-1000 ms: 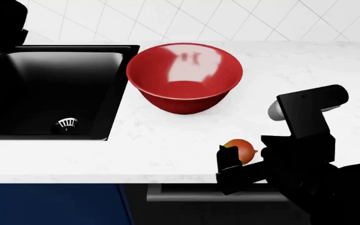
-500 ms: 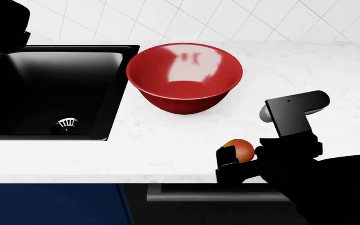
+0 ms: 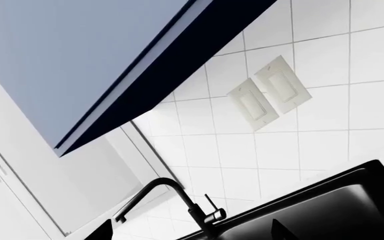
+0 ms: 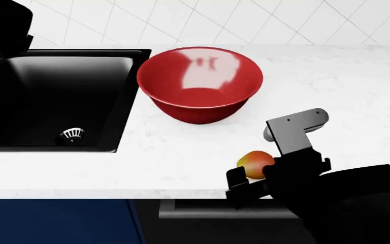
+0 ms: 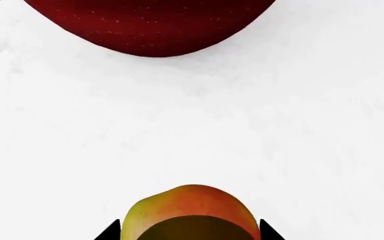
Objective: There is a mixed pile of frozen fruits and vegetables on the counter. Locate all the frozen vegetables and place the items in a bowl on the counter. Take all the frozen fruits and defrost them in a running sink.
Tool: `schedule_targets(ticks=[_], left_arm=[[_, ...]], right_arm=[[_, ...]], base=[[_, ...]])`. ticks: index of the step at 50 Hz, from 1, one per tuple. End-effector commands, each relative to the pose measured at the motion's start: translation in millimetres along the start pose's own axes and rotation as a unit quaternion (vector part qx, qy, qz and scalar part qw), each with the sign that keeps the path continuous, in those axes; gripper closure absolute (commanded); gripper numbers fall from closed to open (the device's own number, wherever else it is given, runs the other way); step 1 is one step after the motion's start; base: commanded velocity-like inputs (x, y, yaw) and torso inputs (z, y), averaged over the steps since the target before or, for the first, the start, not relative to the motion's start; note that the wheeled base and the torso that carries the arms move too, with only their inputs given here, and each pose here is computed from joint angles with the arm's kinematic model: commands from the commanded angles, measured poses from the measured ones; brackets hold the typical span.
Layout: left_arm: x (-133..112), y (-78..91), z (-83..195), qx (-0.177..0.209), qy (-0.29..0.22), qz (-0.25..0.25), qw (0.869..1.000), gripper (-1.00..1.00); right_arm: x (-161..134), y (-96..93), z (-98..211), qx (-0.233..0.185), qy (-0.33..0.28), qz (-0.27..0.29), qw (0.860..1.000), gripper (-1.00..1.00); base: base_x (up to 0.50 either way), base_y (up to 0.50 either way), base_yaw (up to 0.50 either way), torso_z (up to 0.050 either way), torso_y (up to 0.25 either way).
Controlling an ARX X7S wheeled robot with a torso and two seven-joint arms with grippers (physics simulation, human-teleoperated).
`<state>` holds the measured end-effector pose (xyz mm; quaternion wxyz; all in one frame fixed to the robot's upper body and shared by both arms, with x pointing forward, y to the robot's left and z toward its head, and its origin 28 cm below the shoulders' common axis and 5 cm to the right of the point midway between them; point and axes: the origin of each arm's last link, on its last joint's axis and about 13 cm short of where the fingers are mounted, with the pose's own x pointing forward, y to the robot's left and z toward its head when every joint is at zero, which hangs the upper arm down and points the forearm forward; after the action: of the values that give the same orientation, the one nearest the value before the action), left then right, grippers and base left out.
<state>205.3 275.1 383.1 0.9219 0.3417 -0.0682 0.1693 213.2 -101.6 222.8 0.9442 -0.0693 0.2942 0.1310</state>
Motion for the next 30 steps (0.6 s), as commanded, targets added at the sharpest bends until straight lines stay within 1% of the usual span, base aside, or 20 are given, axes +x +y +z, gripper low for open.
schedule_targets(ticks=[1, 2, 6, 10, 15, 18, 20, 24, 28, 30], left_arm=[[0, 0.8, 0, -0.001, -0.001, 0.001, 1.0, -1.0], [0, 0.9, 0, -0.001, -0.001, 0.001, 1.0, -1.0], [0, 1.3, 0, -0.001, 0.0, 0.002, 1.0, -1.0], [-1, 1.6, 1, -0.001, 0.0, 0.002, 1.0, -1.0], [-1, 1.9, 0, -0.001, 0.0, 0.003, 1.0, -1.0], [0, 2.0, 0, -0.001, 0.0, 0.003, 1.0, -1.0], [-1, 2.3, 0, -0.001, 0.0, 0.004, 1.0, -1.0], [-1, 3.1, -1, -0.002, 0.001, 0.005, 1.0, -1.0], [-2, 4.4, -1, -0.002, 0.001, 0.006, 1.0, -1.0], [-3, 5.1, -1, -0.003, 0.001, 0.007, 1.0, -1.0]], right_arm=[[11, 0.9, -10, -0.034, 0.029, -0.01, 0.999, -1.0], [12, 1.1, -10, -0.039, 0.029, -0.012, 0.999, 1.0], [11, 0.7, -10, -0.058, 0.025, -0.018, 0.998, 1.0], [8, 0.7, -8, -0.064, 0.021, -0.017, 0.998, 1.0], [2, 0.3, -3, -0.067, -0.001, -0.018, 0.998, 1.0], [-6, 0.1, 5, -0.067, -0.037, -0.018, 0.997, 1.0], [-16, -0.2, 14, -0.063, -0.074, -0.016, 0.995, 1.0], [-40, 2.0, 30, -0.049, -0.144, 0.002, 0.988, 1.0], [-61, 5.5, 40, -0.066, -0.198, 0.002, 0.978, 1.0], [-66, 5.7, 42, -0.067, -0.21, -0.001, 0.975, 1.0]], base=[[0.0, 0.0, 0.0, 0.0, 0.0], [0.0, 0.0, 0.0, 0.0, 0.0], [0.0, 0.0, 0.0, 0.0, 0.0], [0.0, 0.0, 0.0, 0.0, 0.0], [0.0, 0.0, 0.0, 0.0, 0.0], [0.0, 0.0, 0.0, 0.0, 0.0], [0.0, 0.0, 0.0, 0.0, 0.0], [0.0, 0.0, 0.0, 0.0, 0.0], [0.0, 0.0, 0.0, 0.0, 0.0], [0.0, 0.0, 0.0, 0.0, 0.0]])
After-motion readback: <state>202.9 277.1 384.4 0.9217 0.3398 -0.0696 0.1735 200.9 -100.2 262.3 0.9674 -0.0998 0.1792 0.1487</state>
